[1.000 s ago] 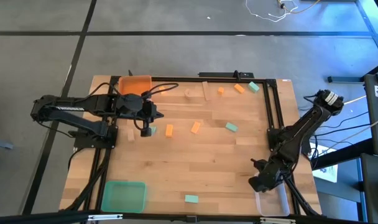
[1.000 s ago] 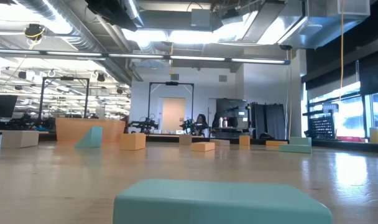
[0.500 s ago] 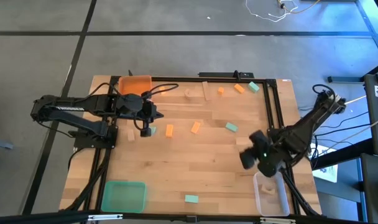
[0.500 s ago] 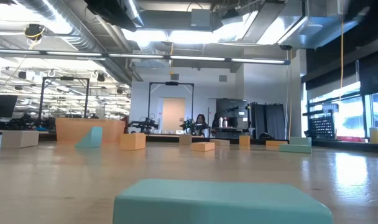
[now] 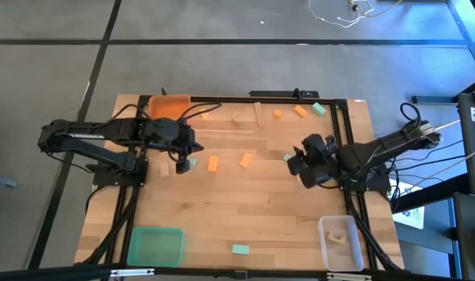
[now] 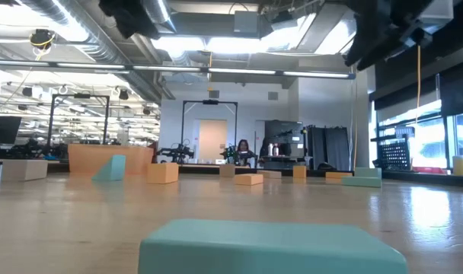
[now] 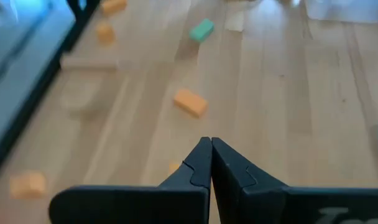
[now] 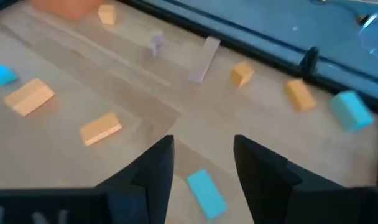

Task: Sort & place blocks by color
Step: Put the blue block into the blue bin

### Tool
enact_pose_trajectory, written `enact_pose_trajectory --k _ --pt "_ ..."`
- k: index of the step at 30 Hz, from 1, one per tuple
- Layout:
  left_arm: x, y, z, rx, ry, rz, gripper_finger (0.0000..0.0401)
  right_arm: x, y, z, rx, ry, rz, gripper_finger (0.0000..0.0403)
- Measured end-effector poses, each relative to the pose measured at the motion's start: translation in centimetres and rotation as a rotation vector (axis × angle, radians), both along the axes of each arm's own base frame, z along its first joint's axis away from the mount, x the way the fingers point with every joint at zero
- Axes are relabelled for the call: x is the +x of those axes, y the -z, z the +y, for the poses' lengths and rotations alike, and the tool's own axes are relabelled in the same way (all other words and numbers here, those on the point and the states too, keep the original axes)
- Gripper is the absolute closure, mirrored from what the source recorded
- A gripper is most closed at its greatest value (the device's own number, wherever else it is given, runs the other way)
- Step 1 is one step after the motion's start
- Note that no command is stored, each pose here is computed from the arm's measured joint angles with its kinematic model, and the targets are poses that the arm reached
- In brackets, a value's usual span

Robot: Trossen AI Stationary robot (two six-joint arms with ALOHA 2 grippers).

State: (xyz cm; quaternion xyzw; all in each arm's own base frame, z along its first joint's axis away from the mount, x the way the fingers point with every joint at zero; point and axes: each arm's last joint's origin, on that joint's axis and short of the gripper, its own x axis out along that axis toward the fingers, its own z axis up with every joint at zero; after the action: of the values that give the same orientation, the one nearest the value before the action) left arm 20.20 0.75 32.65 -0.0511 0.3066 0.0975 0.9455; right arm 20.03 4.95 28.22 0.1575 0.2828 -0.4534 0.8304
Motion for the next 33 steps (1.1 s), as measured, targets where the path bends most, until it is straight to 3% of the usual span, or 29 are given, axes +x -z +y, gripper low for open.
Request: enact_pose_trajectory --k 3,20,26,30,33 --pt "-0.3 0.3 0.0 -0.059 -0.044 0.03 0.0401 0.3 0.0 -0.5 -0.005 -0.006 0.014 0.0235" --pt "-0.4 0.5 -0.1 -0.158 -0.088 0.044 0.0401 0.6 -0.1 -0.7 0.01 0.002 -0.004 0.0235" --pt "-0.9 0.2 0.4 -0.234 -0.252 0.002 0.0401 0.6 -0.1 -0.7 0.01 0.002 -0.004 0.0235" --pt "-1.3 0.7 0.7 -0.199 -0.362 0.043 0.0401 0.6 -0.1 -0.7 0.011 0.002 -0.005 0.0235" --pt "-1.6 1.0 0.7 -0.236 -0.438 0.057 0.0401 0.6 -0.1 -0.6 0.011 0.002 -0.005 0.0235"
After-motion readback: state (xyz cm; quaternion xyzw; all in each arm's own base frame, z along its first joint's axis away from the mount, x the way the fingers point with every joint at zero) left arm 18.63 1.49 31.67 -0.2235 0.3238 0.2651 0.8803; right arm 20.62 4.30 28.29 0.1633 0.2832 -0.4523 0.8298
